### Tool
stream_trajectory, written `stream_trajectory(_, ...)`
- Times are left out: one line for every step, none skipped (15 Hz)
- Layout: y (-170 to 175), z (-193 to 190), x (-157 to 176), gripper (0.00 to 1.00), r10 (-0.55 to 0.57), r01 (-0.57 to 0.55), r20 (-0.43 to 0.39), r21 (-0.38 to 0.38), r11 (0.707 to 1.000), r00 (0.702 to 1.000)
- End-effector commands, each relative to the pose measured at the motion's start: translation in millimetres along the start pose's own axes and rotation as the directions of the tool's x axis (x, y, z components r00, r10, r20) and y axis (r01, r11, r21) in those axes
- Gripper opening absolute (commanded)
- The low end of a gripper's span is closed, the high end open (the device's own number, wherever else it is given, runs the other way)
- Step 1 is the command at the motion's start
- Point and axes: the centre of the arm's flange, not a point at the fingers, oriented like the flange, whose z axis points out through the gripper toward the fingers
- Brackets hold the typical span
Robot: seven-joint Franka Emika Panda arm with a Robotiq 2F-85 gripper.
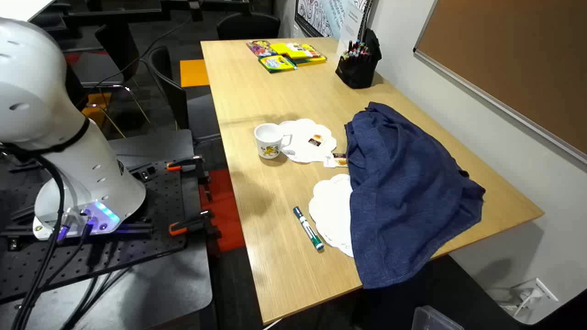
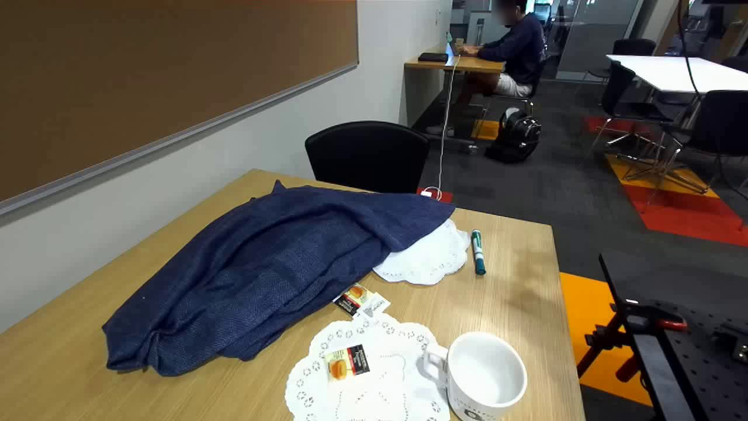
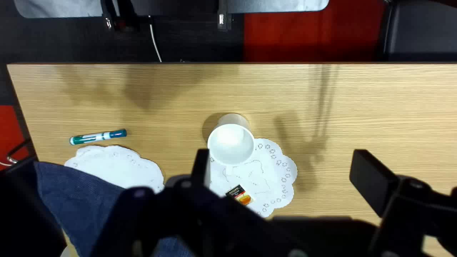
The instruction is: Put the marker into the mug.
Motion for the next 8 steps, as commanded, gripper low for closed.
stream_trajectory(0.0, 0.0, 0.0, 1.0, 0.0, 0.0, 0.0, 0.0, 1.0, 1.0)
stream_trajectory(0.0, 0.0, 0.0, 1.0, 0.0, 0.0, 0.0, 0.0, 1.0, 1.0)
stream_trajectory(0.0, 0.0, 0.0, 1.0, 0.0, 0.0, 0.0, 0.0, 1.0, 1.0)
stream_trajectory(0.0, 0.0, 0.0, 1.0, 0.0, 0.0, 0.0, 0.0, 1.0, 1.0)
stream_trajectory(0.0, 0.0, 0.0, 1.0, 0.0, 0.0, 0.0, 0.0, 1.0, 1.0)
stream_trajectory(-2.3, 1.3, 0.9, 1.0, 0.002, -0.002, -0.003, 0.0, 1.0, 1.0)
stream_trajectory(-3.7, 1.9, 3.5, 1.0, 0.017, -0.017, -0.024, -0.005, 1.0, 1.0)
stream_trajectory(-2.8, 1.0, 7.1, 1.0, 0.04, -0.04, -0.055, -0.003, 0.999, 0.998)
